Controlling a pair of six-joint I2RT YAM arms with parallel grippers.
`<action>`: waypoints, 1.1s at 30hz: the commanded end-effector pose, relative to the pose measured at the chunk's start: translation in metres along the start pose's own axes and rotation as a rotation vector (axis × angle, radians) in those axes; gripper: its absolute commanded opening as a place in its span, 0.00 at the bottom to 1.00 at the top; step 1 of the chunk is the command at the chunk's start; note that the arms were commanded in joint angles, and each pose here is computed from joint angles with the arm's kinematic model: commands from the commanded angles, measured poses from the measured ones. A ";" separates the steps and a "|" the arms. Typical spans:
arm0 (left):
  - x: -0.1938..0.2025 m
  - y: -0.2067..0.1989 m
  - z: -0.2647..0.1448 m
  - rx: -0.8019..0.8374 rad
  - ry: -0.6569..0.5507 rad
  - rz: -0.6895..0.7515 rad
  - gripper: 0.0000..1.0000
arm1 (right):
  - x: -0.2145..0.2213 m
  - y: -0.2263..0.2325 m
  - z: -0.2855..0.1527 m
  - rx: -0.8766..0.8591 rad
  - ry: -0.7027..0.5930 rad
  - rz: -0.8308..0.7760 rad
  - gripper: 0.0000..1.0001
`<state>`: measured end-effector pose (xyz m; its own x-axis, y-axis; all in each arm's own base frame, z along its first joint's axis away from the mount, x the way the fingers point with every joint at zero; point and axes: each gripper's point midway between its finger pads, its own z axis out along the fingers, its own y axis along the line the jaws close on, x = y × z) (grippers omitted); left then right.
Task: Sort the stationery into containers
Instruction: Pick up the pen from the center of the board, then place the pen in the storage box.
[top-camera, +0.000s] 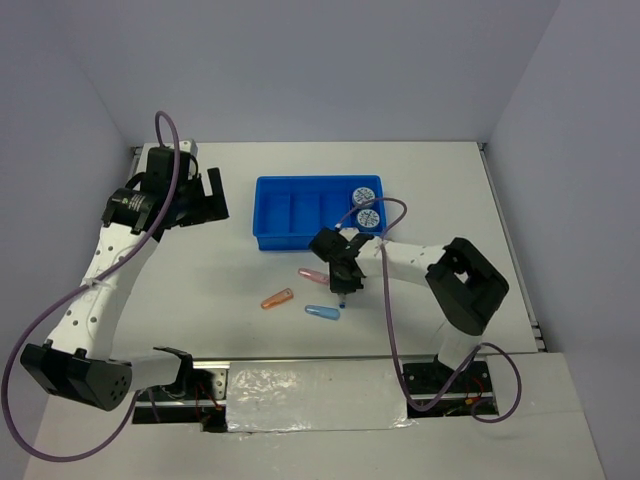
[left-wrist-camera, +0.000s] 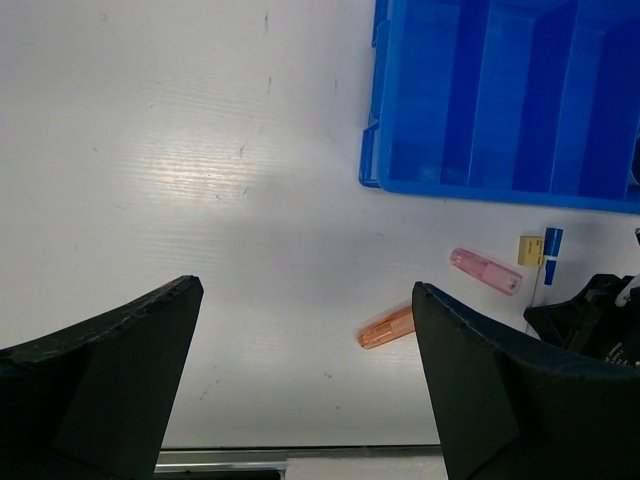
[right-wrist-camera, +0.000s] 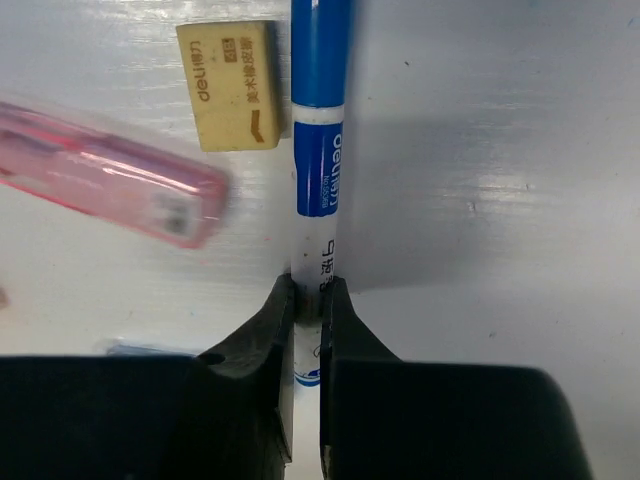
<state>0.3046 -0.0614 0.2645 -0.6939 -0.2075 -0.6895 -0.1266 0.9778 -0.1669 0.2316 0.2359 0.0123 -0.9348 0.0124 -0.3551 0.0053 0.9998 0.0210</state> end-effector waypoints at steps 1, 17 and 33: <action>-0.001 0.005 -0.006 -0.007 -0.016 0.020 0.99 | 0.005 -0.016 -0.003 0.052 -0.015 0.040 0.03; 0.014 0.004 -0.002 0.007 0.034 0.010 0.99 | -0.146 -0.013 -0.137 -0.145 -0.265 0.031 0.04; 0.054 0.007 0.020 0.029 0.111 0.023 0.99 | -0.220 0.018 -0.069 -0.144 -0.186 -0.010 0.54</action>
<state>0.2777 -0.0644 0.1991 -0.8082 -0.1837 -0.5595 -0.1222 0.9817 -0.1458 0.4046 0.2481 0.1336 -0.8751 0.0190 -0.4835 -0.0452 0.9916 0.1208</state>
